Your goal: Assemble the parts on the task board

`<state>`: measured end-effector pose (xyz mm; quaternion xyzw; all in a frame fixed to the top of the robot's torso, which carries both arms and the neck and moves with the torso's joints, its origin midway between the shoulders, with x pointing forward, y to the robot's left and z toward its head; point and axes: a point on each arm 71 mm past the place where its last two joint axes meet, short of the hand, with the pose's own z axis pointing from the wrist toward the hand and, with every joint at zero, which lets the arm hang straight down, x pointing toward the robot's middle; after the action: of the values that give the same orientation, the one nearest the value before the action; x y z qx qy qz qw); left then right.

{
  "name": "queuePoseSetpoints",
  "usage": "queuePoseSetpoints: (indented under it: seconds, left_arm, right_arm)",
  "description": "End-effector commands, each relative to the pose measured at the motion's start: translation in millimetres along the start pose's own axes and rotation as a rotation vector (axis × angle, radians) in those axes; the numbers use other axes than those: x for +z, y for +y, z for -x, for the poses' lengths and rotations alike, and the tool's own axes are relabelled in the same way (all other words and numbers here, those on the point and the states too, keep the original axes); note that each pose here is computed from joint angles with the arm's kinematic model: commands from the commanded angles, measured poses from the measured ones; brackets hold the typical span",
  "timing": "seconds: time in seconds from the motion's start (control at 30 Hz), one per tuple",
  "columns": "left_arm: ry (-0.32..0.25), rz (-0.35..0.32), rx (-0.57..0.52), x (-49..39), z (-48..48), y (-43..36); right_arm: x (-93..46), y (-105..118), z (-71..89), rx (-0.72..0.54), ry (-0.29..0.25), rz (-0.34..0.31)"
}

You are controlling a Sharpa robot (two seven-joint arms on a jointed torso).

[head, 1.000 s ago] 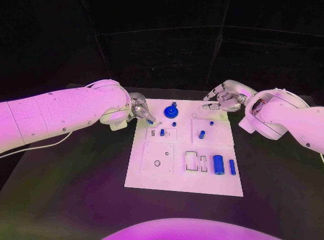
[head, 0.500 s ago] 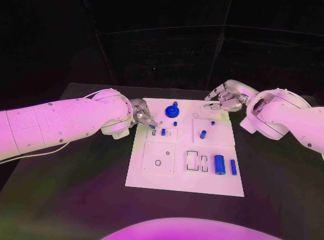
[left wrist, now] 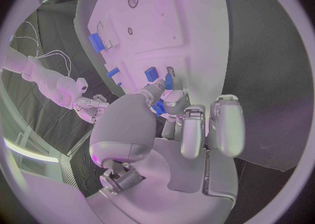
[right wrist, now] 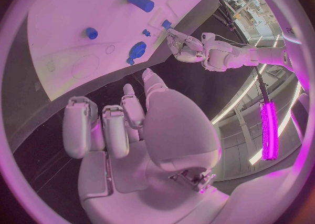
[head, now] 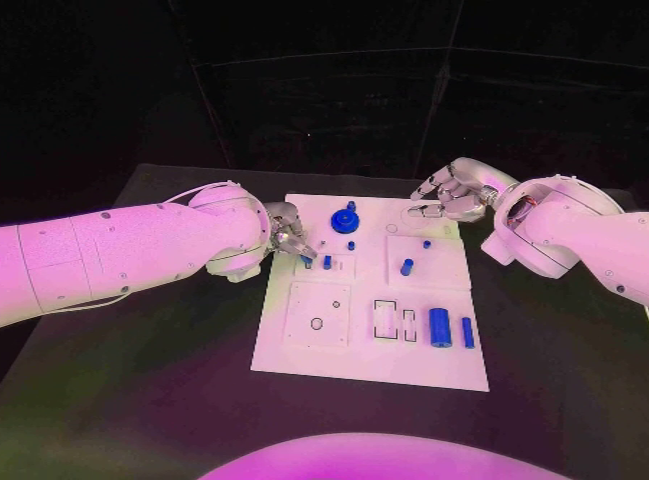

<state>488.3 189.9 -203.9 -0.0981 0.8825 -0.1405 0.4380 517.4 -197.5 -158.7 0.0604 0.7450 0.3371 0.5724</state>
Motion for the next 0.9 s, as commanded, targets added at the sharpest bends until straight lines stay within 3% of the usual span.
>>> queuePoseSetpoints:
  seconds: [0.03, 0.9]
  left_arm:
    - [0.012, 0.01, 0.049, -0.1, -0.9, -0.2]
    - [0.042, 0.008, 0.071, 0.8, -5.3, -2.6]
  right_arm:
    - [0.4, 1.4, 0.2, -0.003, 0.005, 0.006]
    - [0.0, 1.2, 0.2, -0.003, 0.006, 0.006]
